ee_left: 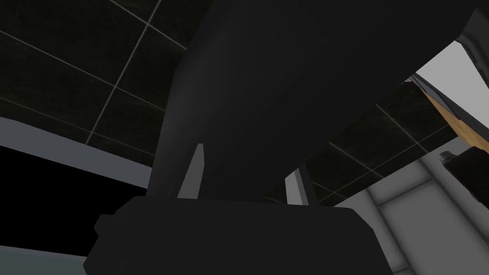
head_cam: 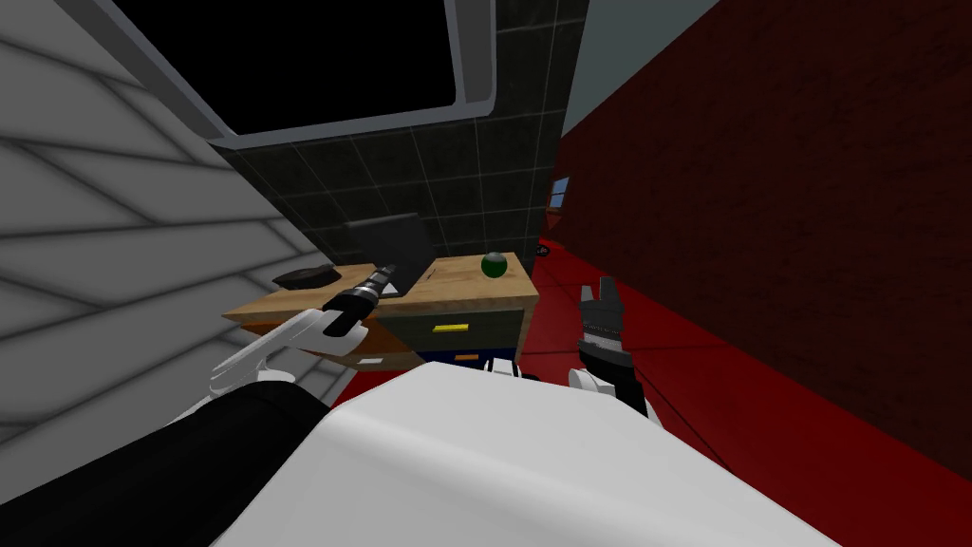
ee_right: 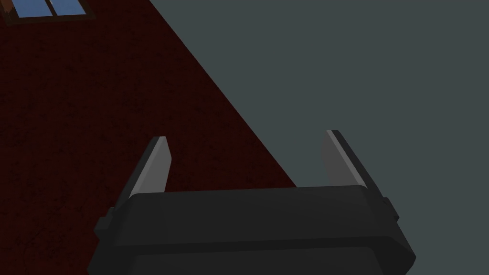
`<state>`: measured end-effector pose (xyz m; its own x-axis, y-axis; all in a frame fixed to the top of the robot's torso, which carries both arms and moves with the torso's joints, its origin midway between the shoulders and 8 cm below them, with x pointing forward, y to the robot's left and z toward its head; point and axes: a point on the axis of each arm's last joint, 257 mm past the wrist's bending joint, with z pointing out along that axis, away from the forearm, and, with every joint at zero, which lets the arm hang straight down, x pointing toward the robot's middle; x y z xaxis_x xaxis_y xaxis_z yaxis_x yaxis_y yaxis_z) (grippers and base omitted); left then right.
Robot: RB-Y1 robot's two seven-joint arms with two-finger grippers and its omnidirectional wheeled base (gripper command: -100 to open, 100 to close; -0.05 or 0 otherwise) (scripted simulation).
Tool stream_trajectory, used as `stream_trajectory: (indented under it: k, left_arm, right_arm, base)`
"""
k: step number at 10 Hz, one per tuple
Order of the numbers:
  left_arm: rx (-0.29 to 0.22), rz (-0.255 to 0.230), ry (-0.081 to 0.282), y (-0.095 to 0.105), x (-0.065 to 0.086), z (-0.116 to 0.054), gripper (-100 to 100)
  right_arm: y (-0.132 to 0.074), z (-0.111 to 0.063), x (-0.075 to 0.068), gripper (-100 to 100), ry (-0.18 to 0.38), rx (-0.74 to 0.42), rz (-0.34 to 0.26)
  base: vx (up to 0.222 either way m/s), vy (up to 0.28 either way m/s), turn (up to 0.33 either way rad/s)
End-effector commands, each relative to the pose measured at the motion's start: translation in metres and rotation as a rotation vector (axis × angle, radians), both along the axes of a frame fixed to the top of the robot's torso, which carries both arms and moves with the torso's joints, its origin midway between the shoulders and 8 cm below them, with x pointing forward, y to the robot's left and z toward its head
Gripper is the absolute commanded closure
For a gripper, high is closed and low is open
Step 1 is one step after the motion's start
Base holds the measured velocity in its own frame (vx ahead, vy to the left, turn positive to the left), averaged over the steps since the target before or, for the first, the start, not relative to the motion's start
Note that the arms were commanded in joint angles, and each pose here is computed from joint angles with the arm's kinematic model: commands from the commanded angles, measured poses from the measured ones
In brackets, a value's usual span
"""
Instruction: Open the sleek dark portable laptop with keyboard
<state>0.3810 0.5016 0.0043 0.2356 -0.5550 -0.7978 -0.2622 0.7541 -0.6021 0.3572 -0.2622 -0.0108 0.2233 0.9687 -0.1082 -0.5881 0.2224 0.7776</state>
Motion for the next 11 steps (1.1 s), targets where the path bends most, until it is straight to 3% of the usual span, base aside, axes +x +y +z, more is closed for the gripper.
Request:
stream_trajectory:
  k: [1,6,7,8,11]
  left_arm:
    - [-0.121,0.000,-0.022,-0.007,-0.002,0.000,100]
    - [-0.312,-0.009,-0.050,-0.022,-0.005,0.001,100]
    - [-0.282,-0.012,-0.049,-0.020,-0.004,0.002,100]
    - [-0.371,-0.006,-0.061,-0.020,-0.005,-0.003,100]
    - [-0.494,-0.002,-0.080,-0.021,-0.004,-0.011,100]
  right_arm:
    - [0.000,0.000,0.000,0,0.000,0.000,0.000]
    - [0.000,0.000,0.000,0,0.000,0.000,0.000]
    - [0.000,0.000,0.000,0,0.000,0.000,0.000]
    - [0.000,0.000,0.000,0,0.000,0.000,0.000]
    - [0.000,0.000,0.000,0,0.000,0.000,0.000]
  base:
    - [-0.011,0.069,0.001]
    - [-0.007,0.065,0.017]
    - [-0.008,0.018,-0.007]
    - [-0.009,0.054,-0.005]
    - [-0.015,0.071,-0.016]
